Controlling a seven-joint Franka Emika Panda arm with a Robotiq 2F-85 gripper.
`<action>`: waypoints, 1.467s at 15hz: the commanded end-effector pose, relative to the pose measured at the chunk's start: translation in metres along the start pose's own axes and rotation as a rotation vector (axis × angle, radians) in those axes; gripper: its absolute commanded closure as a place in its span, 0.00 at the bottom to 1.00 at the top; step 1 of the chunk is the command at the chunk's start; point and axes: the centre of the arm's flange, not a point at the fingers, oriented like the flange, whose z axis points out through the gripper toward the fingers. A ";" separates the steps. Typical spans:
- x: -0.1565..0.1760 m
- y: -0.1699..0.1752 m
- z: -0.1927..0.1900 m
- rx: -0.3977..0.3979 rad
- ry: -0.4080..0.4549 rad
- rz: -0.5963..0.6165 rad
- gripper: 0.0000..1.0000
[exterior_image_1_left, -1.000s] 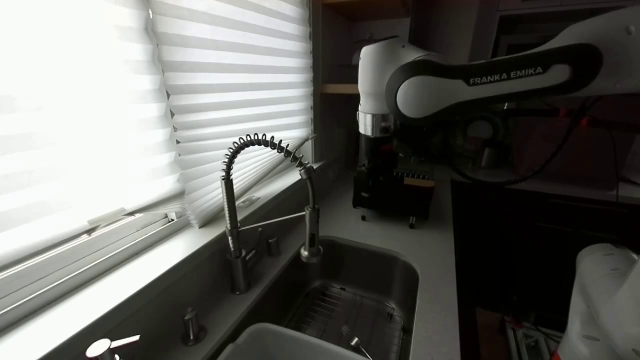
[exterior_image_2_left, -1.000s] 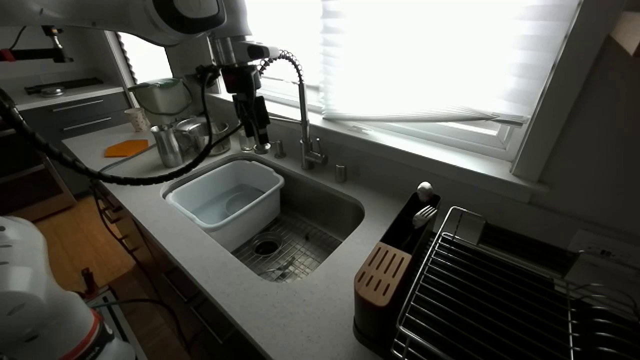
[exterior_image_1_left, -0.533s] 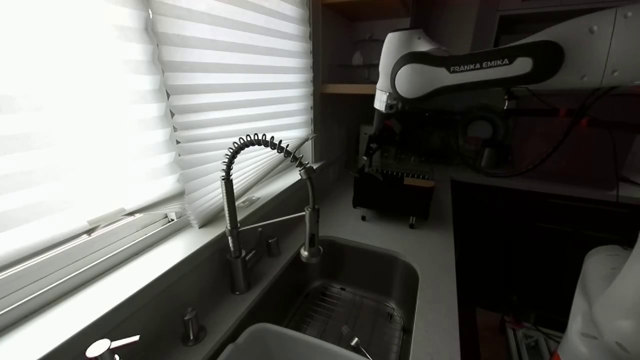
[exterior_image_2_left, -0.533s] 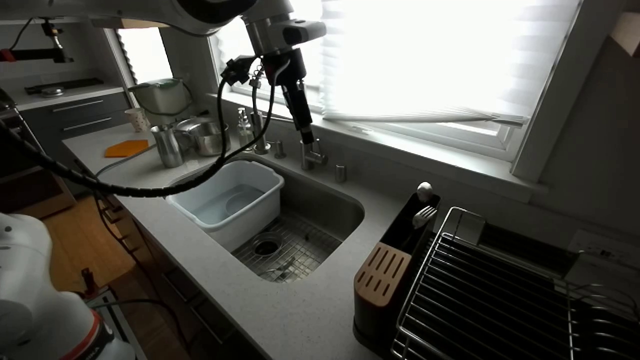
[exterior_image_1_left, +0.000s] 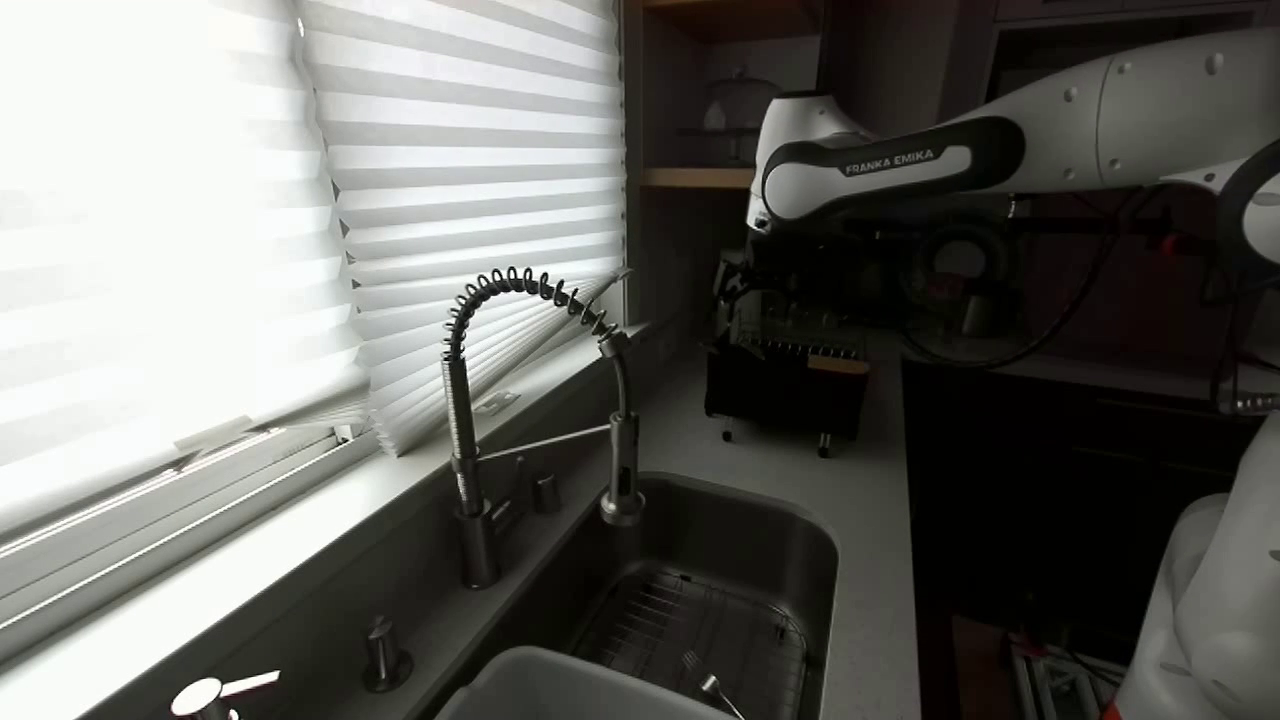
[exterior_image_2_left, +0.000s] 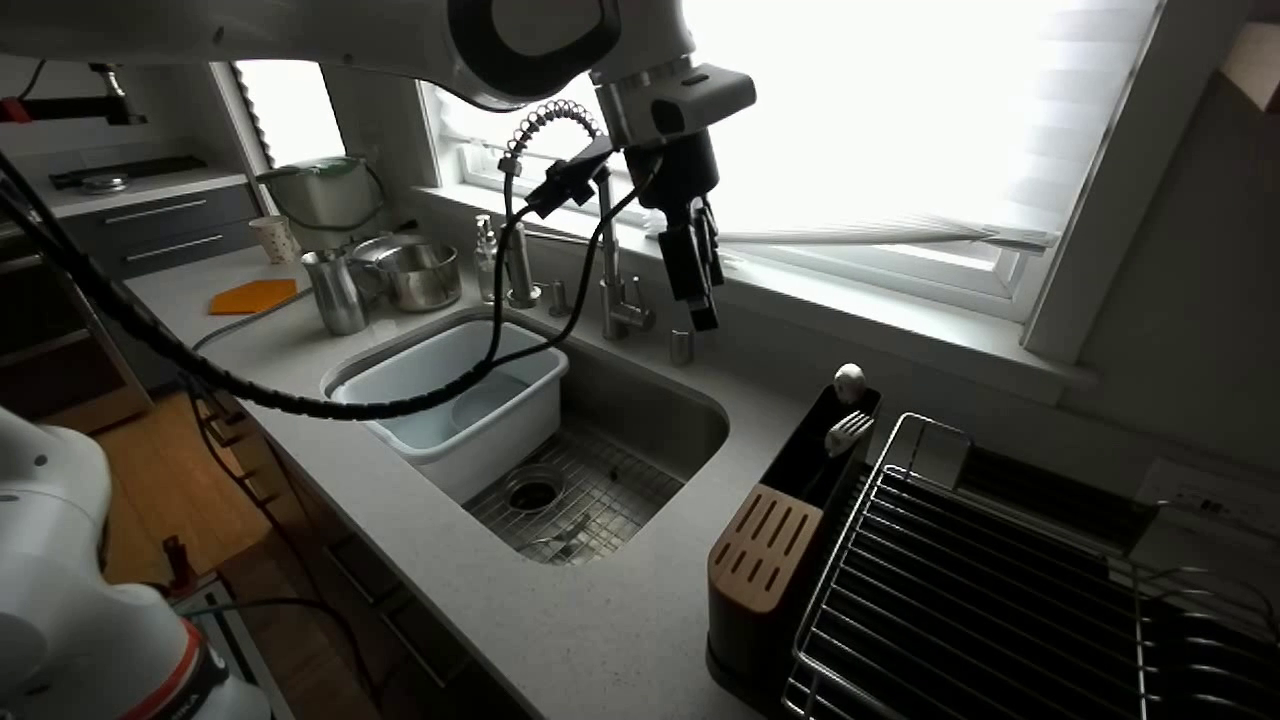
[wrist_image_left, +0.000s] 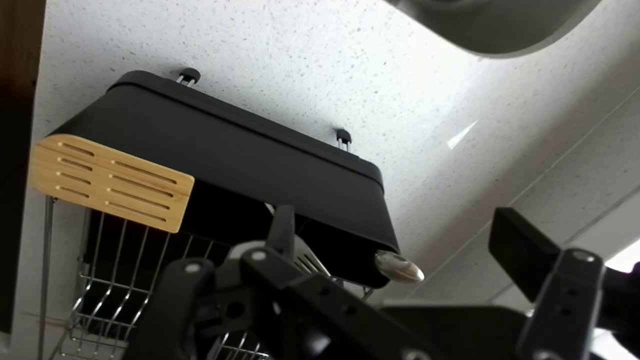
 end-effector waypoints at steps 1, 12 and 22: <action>0.037 0.006 0.028 -0.023 -0.019 0.199 0.00; 0.054 0.012 0.042 -0.103 0.024 0.259 0.00; 0.128 0.047 0.103 -0.220 -0.086 0.181 0.00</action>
